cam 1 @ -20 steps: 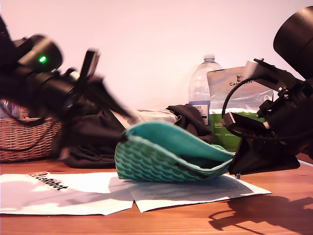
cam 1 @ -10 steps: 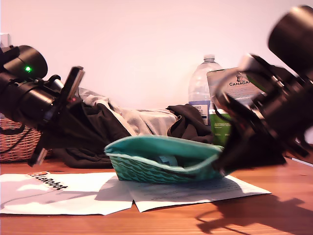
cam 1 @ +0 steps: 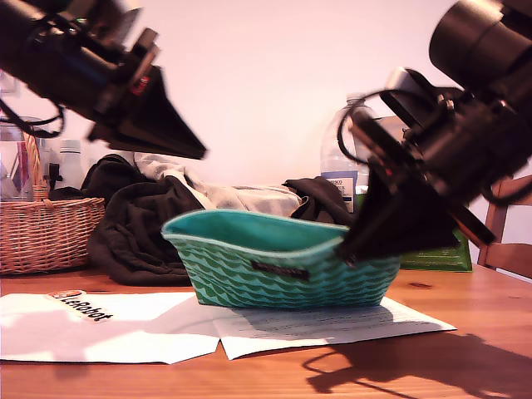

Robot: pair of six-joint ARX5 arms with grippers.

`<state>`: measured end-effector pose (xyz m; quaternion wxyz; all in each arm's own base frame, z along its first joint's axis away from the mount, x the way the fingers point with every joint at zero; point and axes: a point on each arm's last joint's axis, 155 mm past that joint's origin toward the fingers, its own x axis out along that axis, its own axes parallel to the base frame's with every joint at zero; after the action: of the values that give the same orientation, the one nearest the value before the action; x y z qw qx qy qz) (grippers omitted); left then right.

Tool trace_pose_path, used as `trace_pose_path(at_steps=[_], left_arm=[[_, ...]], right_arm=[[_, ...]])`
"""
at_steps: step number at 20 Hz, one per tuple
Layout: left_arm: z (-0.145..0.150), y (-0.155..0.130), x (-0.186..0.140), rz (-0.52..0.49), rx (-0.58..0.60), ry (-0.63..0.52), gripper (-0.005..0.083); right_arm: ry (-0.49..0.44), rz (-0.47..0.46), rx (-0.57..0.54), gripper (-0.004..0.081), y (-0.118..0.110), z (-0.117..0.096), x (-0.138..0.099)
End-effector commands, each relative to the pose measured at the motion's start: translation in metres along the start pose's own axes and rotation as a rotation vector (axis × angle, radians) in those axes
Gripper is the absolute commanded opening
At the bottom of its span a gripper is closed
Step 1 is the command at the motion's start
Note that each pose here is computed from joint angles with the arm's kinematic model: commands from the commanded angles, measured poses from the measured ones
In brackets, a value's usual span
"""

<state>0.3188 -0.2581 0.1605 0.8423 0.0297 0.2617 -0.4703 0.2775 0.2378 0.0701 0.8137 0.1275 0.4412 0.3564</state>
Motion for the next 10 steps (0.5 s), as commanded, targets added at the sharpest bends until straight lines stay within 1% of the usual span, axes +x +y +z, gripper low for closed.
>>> trace_pose_path(at_steps=[1, 4, 6, 8, 10], left_arm=[[-0.007, -0.012, 0.009, -0.028, 0.080, 0.018, -0.0021], [0.001, -0.036, 0.017, -0.077, 0.218, -0.013, -0.0013], [0.005, -0.050, 0.021, -0.096, 0.332, -0.031, 0.0049], [0.005, -0.061, 0.024, -0.107, 0.403, -0.032, 0.0157], [0.003, -0.068, 0.027, -0.110, 0.422, -0.026, 0.0168]], right_arm=[[-0.013, 0.057, -0.022, -0.0012, 0.019, 0.017, -0.003], [-0.008, 0.065, -0.021, -0.0012, 0.027, 0.028, -0.007], [-0.016, 0.068, -0.026, -0.0012, 0.030, 0.034, -0.008], [-0.020, 0.069, -0.028, -0.0012, 0.031, 0.037, -0.009], [-0.027, 0.072, -0.031, -0.0012, 0.033, 0.041, -0.010]])
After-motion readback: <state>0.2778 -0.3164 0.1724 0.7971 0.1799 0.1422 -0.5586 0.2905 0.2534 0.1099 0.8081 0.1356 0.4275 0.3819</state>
